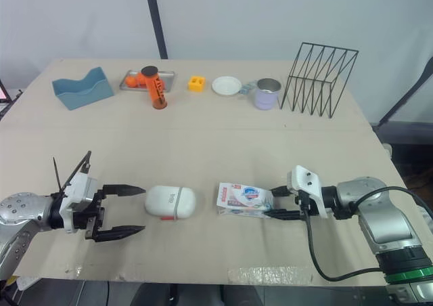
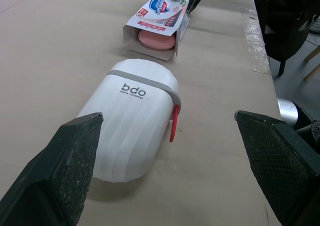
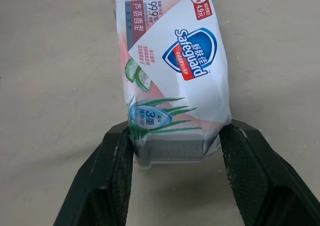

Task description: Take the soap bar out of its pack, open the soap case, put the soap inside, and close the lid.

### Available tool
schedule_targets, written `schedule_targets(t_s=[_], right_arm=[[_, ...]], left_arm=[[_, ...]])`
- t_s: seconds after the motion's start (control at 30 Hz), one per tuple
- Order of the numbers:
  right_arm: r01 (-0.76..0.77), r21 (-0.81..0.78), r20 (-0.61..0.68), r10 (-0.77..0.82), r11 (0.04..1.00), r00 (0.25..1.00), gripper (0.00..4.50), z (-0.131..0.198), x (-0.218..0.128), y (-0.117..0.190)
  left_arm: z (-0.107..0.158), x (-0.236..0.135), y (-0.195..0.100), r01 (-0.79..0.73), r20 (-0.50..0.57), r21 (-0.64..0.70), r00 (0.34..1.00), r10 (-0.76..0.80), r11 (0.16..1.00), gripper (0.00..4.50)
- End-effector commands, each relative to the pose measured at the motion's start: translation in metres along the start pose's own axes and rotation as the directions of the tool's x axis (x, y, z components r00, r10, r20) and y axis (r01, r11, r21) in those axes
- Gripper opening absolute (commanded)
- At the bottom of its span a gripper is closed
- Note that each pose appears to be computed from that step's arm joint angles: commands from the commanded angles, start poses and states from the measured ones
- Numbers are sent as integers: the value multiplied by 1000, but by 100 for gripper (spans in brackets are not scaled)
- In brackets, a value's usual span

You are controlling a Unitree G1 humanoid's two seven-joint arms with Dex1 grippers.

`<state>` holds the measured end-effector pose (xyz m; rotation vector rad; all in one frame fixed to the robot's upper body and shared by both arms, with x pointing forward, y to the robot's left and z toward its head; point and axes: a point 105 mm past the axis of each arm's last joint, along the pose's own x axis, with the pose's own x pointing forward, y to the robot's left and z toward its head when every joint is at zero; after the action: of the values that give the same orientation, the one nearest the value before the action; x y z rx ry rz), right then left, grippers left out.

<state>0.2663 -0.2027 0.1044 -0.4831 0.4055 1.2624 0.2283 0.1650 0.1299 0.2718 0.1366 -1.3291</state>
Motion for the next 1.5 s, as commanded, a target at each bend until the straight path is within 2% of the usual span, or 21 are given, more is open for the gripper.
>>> schedule_targets(t_s=[0.03, 0.77, 1.2, 1.5], right_arm=[[-3, -39, 4, 4, 999, 1000, 255, 8, -1, 1], [11, -49, -1, -11, 999, 1000, 255, 5, -1, -1], [26, -58, 4, -25, 998, 1000, 255, 5, -2, -2], [24, -111, -4, -25, 994, 1000, 255, 23, -16, -11]], left_arm=[[7, 1, -1, 10, 8, 39, 1000, -10, 999, 450], [9, 2, 1, 3, 20, 42, 1000, -4, 999, 450], [3, -6, 10, -19, -7, 58, 1000, 19, 998, 450], [4, -4, 9, -14, -2, 55, 1000, 14, 998, 450]])
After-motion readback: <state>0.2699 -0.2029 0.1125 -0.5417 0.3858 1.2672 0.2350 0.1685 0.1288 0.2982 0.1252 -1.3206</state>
